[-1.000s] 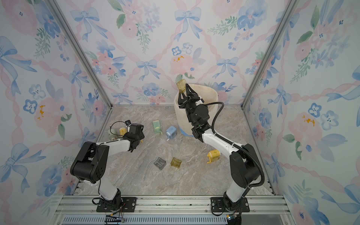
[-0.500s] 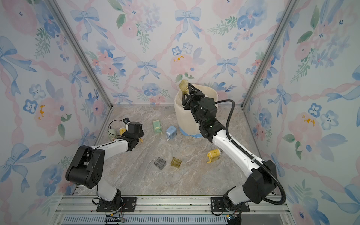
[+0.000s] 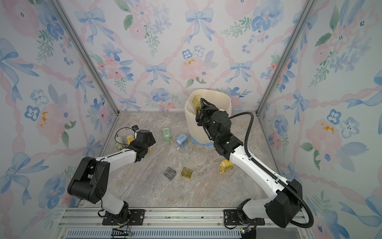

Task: Take out the pencil sharpener tray and clean the shavings
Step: Place the pencil sharpener at the center of the board, then pick up the pencil sharpener from the center of the board.

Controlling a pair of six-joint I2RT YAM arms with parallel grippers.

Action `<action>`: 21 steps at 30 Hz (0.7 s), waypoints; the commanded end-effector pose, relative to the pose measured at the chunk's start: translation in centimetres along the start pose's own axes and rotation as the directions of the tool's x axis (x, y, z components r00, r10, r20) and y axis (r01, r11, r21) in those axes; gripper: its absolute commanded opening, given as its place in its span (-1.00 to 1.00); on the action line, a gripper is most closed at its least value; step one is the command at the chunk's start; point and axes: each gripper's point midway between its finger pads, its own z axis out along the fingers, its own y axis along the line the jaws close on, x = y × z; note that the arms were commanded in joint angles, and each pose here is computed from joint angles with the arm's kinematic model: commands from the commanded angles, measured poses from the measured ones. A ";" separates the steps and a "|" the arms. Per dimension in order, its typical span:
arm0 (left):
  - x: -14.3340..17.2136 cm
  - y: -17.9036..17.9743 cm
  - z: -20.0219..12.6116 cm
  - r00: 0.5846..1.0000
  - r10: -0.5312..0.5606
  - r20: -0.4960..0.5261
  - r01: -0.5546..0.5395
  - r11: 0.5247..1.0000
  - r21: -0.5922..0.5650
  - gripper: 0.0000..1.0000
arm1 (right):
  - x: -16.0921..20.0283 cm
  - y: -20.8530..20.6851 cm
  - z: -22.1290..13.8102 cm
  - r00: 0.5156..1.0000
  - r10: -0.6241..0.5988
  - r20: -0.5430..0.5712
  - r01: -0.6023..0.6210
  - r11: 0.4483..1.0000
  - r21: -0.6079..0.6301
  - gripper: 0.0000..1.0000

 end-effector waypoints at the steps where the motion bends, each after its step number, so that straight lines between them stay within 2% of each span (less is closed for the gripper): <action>1: -0.7 0.7 -1.1 0.999 -0.008 0.031 0.009 1.000 -0.014 0.85 | 0.3 2.0 -1.4 0.989 -0.143 -0.042 0.142 0.990 -0.024 -0.45; 9: -0.4 0.9 -1.6 1.000 0.001 0.028 -0.001 1.000 -0.003 0.87 | -0.5 0.7 -2.7 0.946 -0.311 -0.096 0.313 0.950 0.008 -0.45; 21: 2.2 1.0 1.4 0.998 0.033 -0.055 -0.035 0.998 -0.047 0.74 | -3.0 1.8 -5.4 0.929 -0.359 -0.095 0.358 0.933 -0.024 -0.45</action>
